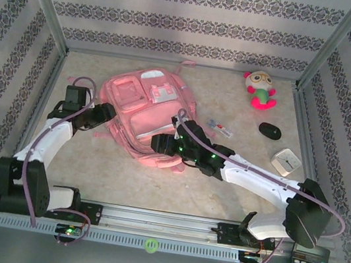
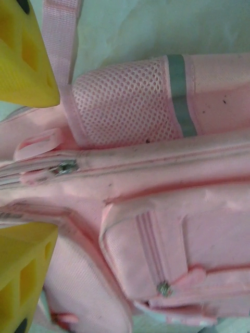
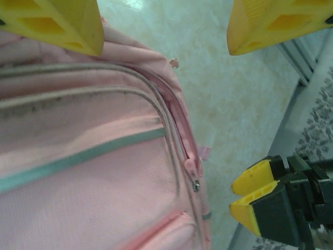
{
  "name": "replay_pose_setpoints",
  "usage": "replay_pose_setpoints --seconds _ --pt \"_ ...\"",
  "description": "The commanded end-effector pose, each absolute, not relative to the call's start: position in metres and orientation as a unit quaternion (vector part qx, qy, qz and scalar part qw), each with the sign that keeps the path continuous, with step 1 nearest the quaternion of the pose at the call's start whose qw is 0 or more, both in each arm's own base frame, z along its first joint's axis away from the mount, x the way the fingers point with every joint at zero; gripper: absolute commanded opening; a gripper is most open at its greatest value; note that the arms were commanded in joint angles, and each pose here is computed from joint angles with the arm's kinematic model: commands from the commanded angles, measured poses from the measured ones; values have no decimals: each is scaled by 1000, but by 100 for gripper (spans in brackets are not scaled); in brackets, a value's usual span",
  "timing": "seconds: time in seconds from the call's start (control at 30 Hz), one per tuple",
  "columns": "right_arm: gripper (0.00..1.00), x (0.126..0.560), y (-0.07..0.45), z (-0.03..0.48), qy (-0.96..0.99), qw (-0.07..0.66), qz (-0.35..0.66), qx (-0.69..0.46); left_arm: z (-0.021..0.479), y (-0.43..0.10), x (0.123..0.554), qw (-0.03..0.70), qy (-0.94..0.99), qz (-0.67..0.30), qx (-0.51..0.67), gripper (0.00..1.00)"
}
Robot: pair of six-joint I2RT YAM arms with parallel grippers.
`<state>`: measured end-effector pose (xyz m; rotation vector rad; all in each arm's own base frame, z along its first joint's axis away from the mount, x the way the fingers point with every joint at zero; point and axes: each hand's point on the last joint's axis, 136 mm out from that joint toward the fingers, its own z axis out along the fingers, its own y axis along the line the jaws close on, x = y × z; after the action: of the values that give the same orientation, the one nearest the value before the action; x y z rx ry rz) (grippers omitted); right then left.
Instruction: Pack the student bag
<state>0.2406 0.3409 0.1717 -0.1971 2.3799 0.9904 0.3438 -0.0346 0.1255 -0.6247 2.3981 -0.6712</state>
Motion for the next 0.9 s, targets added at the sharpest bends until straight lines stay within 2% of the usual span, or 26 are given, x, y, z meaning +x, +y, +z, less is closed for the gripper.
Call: replay_pose_setpoints --seconds 0.0,0.17,0.3,0.43,0.67,0.77,0.87 --pt "64 234 333 145 902 222 370 5 127 -42 370 297 876 -285 -251 56" --pt "59 248 314 115 914 212 344 25 97 -47 378 268 871 -304 -278 46" --pt "56 259 306 96 919 201 338 30 84 -50 378 267 854 -327 -303 26" --pt "54 274 298 83 921 200 334 31 74 -52 372 260 848 -332 -320 0" --pt "51 324 279 74 905 237 353 21 80 -82 330 237 818 -390 -350 0" --pt "60 335 280 93 895 253 368 -6 81 -90 312 229 804 -411 -363 0" --pt "62 328 279 120 889 275 366 -30 87 -94 301 231 786 -433 -375 0"
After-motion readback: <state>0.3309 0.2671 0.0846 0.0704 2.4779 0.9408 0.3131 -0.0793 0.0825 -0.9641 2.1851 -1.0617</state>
